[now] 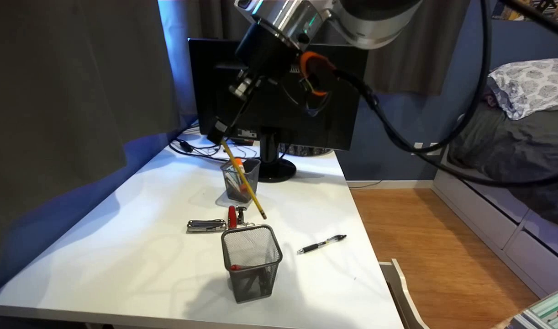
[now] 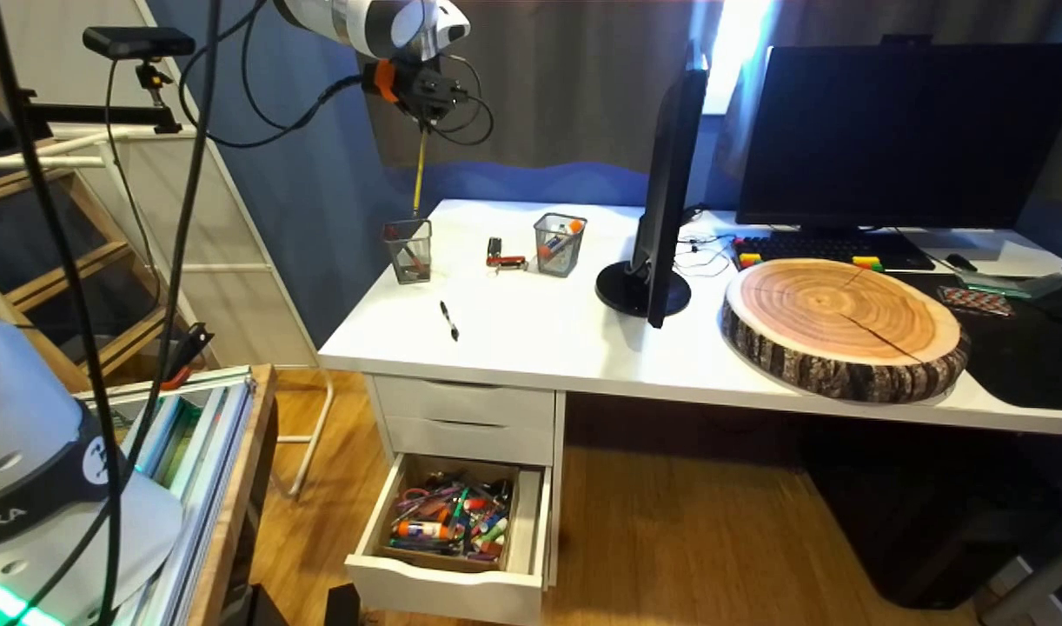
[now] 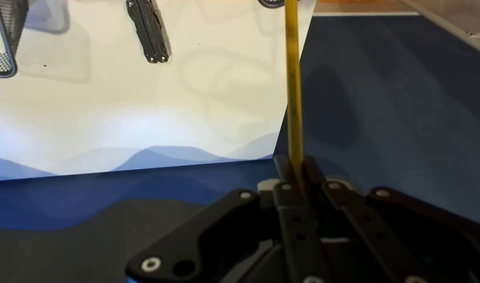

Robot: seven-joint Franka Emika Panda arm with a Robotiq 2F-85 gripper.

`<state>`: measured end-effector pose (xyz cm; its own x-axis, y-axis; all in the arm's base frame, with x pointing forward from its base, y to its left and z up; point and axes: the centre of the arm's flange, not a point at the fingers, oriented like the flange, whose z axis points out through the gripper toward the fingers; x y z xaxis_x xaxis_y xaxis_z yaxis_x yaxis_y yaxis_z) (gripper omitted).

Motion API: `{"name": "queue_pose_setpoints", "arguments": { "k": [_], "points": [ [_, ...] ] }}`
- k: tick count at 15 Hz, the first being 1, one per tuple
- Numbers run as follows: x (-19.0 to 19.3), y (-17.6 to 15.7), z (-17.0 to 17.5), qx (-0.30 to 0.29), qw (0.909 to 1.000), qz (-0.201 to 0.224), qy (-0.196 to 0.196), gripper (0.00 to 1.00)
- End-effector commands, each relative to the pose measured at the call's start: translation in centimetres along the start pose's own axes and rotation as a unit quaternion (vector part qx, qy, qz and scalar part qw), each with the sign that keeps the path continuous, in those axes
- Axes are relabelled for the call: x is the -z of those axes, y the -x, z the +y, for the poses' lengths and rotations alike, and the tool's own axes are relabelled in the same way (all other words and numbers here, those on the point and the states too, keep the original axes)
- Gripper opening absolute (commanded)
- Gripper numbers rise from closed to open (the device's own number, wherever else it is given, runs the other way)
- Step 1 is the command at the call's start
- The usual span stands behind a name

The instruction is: Remove the yellow pencil from the basket on the left and put it on the table

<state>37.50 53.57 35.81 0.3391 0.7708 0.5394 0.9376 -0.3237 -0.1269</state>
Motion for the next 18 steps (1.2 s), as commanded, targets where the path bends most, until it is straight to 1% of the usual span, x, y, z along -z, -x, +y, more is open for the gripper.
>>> {"name": "queue_pose_setpoints", "arguments": {
  "k": [1,4,6,8,9,11,18],
  "points": [
    [2.9,-0.1,-0.1,0.046,0.9960,-0.076,0.002,0.02],
    [2.7,0.1,0.5,0.078,0.9850,-0.154,-0.001,0.02],
    [1.9,0.5,1.3,0.096,0.9765,-0.193,0.000,0.02],
    [0.9,1.4,2.0,0.106,0.9700,-0.219,0.000,0.02],
    [0.2,2.0,2.4,0.106,0.9681,-0.227,0.000,0.02],
    [-1.3,3.5,2.9,0.097,0.9674,-0.234,-0.002,0.02],
    [-5.3,7.4,4.8,0.037,0.9698,-0.240,-0.023,0.02]
  ]
}}
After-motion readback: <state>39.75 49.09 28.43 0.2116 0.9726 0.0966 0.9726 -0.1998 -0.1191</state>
